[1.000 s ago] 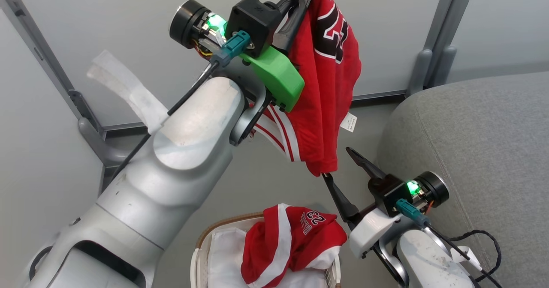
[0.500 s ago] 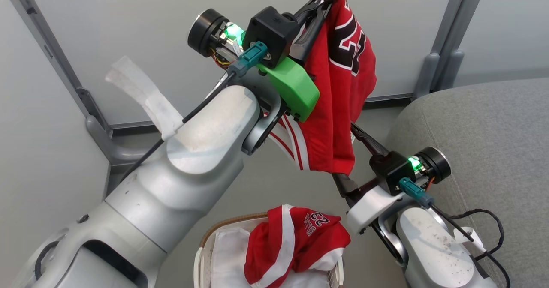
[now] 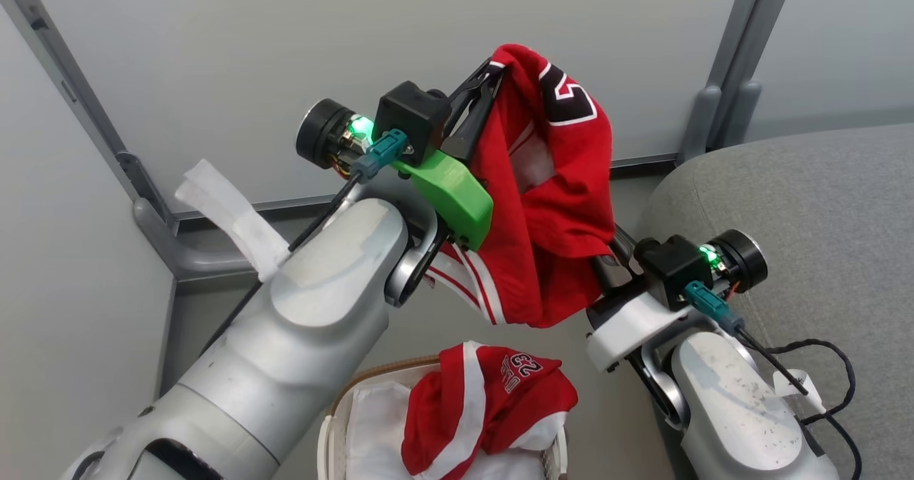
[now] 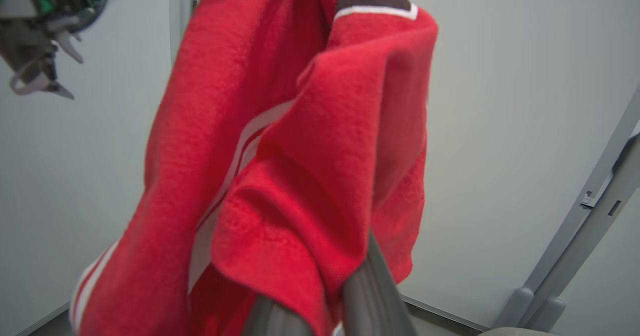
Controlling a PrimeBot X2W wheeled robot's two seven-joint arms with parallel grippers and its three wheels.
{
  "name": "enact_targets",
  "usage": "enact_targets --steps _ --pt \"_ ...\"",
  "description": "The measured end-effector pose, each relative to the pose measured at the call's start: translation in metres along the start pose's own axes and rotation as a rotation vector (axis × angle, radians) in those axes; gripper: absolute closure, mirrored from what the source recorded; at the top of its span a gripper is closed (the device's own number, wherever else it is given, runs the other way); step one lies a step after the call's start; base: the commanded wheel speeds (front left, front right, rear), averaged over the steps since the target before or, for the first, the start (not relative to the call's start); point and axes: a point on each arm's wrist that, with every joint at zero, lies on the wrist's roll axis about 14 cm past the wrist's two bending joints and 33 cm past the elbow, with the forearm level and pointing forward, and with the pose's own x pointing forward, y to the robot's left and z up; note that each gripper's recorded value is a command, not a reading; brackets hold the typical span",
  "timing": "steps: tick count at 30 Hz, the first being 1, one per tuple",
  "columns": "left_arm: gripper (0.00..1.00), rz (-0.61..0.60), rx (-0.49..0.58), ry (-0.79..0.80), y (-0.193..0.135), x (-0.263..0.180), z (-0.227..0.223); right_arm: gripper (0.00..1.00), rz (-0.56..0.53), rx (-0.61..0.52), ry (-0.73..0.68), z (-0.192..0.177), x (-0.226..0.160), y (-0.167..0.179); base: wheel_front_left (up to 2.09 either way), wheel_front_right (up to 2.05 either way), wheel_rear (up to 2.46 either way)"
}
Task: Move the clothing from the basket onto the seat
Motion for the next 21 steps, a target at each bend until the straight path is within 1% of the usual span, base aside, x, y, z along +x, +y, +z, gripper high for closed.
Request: enact_targets --steps 4,5,6,7,8,13,15,21 --pt "1.0 0.019 -0.032 0.025 0.004 -0.005 -0.014 1.0 -0.024 -0.002 -0.001 0.0 -0.001 -0.008 0.0 0.0 0.0" --pt "0.78 0.022 -0.043 0.028 0.005 -0.007 -0.017 1.0 -0.032 -0.003 -0.003 0.0 -0.001 -0.011 0.0 0.0 0.0" --pt "0.62 0.027 -0.056 0.026 0.006 -0.008 -0.018 1.0 -0.04 -0.005 -0.006 0.001 -0.001 -0.014 0.0 0.0 0.0" --pt "0.09 0.03 -0.062 0.021 0.007 -0.01 -0.019 1.0 -0.048 -0.008 -0.008 0.002 -0.001 -0.017 0.0 0.0 0.0" --pt "0.0 0.031 -0.066 0.017 0.008 -0.011 -0.019 1.0 -0.056 -0.009 -0.011 0.002 -0.001 -0.02 0.0 0.0 0.0" --pt "0.0 0.056 -0.118 0.038 0.008 -0.028 -0.041 1.0 -0.101 -0.03 -0.023 0.007 -0.002 -0.036 0.0 0.0 0.0" --pt "0.0 0.058 -0.129 0.061 0.005 -0.038 -0.055 1.0 -0.12 -0.042 -0.027 0.009 -0.004 -0.043 0.0 0.0 0.0" --pt "0.0 0.083 -0.207 0.139 -0.006 -0.064 -0.095 1.0 -0.167 -0.077 -0.03 0.012 -0.009 -0.06 0.0 0.0 0.0"
